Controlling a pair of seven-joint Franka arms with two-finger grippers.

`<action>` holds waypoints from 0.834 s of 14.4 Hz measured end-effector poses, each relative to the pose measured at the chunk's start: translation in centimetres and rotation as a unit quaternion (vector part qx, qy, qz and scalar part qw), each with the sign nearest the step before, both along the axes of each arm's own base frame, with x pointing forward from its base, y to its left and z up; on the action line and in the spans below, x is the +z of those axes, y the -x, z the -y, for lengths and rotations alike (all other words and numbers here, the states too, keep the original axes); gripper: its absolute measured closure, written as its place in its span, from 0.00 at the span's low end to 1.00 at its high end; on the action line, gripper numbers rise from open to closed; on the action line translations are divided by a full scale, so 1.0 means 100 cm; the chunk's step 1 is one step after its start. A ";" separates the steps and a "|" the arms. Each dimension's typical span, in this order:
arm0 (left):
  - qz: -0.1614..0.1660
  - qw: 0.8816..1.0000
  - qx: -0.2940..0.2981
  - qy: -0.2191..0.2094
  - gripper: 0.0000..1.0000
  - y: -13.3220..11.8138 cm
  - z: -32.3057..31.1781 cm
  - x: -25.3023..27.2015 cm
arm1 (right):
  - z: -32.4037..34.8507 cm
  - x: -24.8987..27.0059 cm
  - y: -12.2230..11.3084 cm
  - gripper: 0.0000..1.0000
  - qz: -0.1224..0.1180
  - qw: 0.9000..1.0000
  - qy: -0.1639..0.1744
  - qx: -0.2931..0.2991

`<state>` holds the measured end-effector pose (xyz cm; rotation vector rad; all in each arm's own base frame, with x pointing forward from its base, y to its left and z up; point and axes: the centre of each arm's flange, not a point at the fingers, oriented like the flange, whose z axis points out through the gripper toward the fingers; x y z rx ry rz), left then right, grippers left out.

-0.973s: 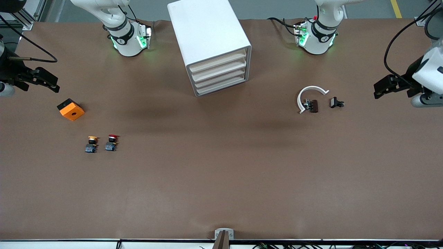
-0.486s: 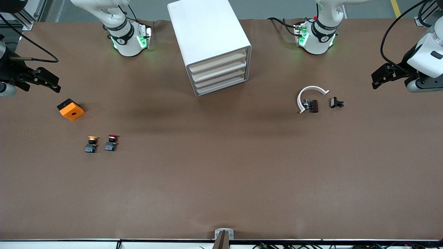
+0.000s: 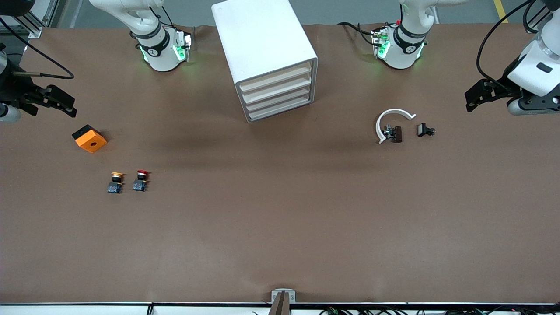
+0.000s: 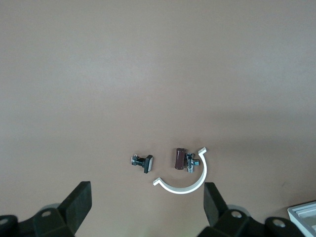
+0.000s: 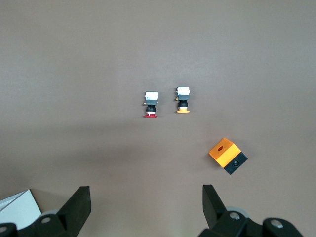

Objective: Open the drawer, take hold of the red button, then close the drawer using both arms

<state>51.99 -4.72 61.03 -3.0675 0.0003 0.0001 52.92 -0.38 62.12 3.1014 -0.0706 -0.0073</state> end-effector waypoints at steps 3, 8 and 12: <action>-0.003 1.000 -0.003 0.003 0.00 0.002 0.004 -0.003 | 0.000 0.002 0.000 0.00 0.002 1.000 0.000 0.000; 0.003 1.000 0.001 0.028 0.00 0.014 0.006 0.007 | -0.001 0.003 0.000 0.00 0.003 1.000 0.000 0.001; 0.007 1.000 0.008 0.029 0.00 0.018 -0.001 0.021 | -0.002 0.003 0.000 0.00 0.003 1.000 0.000 0.002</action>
